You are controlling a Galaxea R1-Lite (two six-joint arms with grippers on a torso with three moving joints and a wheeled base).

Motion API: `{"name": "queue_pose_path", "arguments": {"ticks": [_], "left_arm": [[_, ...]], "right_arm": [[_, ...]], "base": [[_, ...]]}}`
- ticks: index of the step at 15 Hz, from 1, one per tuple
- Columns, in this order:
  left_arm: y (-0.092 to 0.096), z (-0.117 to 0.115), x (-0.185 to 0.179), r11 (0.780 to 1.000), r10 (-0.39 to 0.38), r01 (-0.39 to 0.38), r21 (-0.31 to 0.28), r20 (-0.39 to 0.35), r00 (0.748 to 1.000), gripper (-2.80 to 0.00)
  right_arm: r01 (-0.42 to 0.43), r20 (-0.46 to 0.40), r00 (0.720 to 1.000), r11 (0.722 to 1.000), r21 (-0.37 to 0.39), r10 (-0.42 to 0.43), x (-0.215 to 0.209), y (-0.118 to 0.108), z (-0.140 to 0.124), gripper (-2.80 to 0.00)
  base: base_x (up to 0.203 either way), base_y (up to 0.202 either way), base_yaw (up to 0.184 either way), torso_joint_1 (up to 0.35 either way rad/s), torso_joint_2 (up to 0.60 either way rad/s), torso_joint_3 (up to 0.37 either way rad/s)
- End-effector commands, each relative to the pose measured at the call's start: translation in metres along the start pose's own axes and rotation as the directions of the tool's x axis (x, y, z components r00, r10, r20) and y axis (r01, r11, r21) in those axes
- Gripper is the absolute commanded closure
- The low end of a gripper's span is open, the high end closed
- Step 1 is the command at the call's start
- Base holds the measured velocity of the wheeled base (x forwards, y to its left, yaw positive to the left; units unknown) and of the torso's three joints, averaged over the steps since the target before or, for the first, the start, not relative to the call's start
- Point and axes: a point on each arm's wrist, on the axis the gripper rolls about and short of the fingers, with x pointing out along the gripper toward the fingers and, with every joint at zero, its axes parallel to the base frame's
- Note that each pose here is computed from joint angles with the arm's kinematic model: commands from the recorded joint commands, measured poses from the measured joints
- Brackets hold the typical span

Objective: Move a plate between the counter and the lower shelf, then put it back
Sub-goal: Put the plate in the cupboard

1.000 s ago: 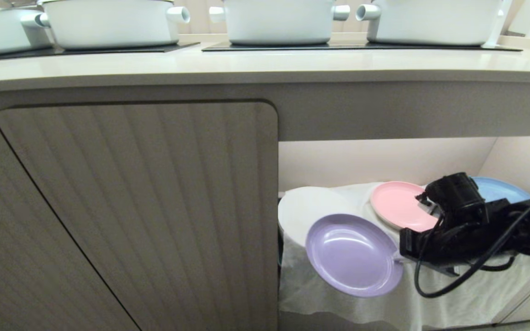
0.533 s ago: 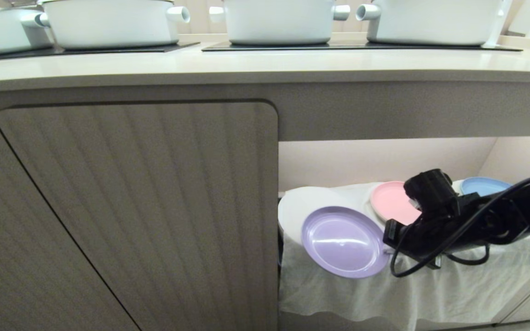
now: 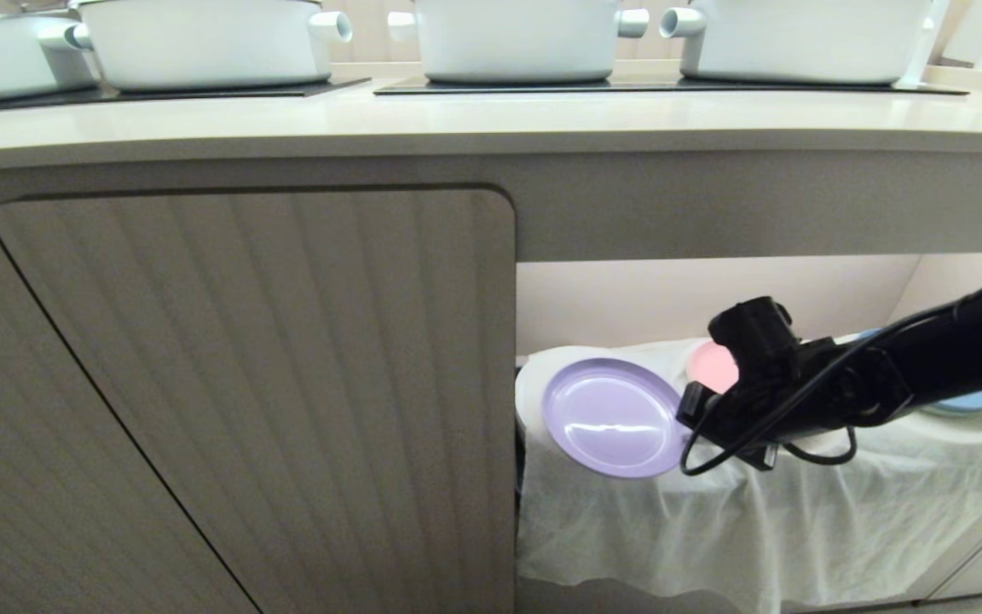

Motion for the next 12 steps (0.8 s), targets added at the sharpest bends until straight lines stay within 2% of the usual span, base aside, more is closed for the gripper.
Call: {"name": "queue_pose_path", "arguments": {"ticks": [1, 12], "left_arm": [[0.000, 0.000, 0.000, 1.000, 0.000, 0.000, 0.000, 0.000, 1.000, 0.00], [0.000, 0.000, 0.000, 1.000, 0.000, 0.000, 0.000, 0.000, 1.000, 0.00]], "right_arm": [[-0.001, 0.001, 1.000, 1.000, 0.005, 0.001, 0.008, 0.003, 0.003, 0.00], [-0.003, 0.005, 1.000, 0.999, 0.054, 0.003, 0.043, 0.023, 0.026, 0.00]], "base": [[0.000, 0.000, 0.000, 0.000, 0.00, 0.000], [0.000, 0.000, 0.000, 0.000, 0.00, 0.000]]}}
